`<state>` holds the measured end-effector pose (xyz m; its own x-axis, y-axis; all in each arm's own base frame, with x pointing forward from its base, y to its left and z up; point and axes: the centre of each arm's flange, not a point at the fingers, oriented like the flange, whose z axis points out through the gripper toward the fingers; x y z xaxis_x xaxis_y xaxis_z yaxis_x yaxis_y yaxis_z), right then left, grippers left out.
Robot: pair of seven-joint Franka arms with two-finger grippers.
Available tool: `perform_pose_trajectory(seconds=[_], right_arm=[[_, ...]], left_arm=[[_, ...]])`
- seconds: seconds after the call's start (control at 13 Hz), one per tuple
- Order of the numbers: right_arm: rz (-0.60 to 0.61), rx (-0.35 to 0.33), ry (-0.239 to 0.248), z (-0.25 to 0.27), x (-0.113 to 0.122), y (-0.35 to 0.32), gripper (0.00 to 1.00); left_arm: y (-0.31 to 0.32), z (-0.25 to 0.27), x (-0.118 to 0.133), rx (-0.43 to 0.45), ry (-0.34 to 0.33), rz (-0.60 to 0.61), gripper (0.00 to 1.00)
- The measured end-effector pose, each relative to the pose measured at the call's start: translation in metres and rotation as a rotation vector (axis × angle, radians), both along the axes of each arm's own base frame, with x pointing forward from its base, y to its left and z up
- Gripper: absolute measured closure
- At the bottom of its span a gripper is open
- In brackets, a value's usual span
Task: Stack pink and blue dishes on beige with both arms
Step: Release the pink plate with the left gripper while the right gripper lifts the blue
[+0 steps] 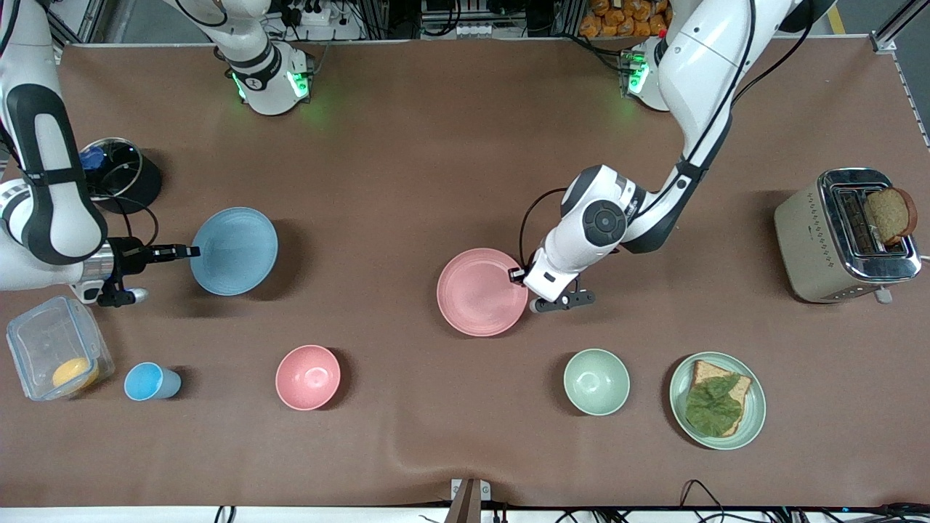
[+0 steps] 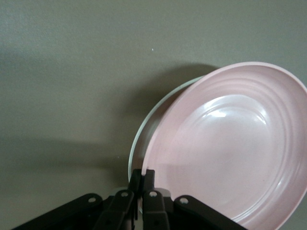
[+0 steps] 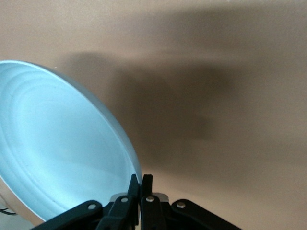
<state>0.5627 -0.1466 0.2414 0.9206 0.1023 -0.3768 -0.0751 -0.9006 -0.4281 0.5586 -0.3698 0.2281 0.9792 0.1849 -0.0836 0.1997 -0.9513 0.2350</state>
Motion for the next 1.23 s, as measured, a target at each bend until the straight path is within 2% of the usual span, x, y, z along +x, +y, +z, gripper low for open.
perform_pose_trajectory(seconds=[0.92,1.08,1.23], right_arm=[[-0.031,-0.081,0.085,0.030,0.033,0.090,0.97],[-0.040,-0.103,0.094,0.035,0.038,0.114,0.97],[-0.043,-0.126,0.100,0.040,0.042,0.141,0.97]], left_arm=[[0.003,-0.013,-0.003,0.012,0.019,-0.001,0.95],[0.005,-0.014,-0.002,0.015,0.020,0.006,0.92],[0.006,-0.014,-0.001,0.016,0.022,0.018,0.77]])
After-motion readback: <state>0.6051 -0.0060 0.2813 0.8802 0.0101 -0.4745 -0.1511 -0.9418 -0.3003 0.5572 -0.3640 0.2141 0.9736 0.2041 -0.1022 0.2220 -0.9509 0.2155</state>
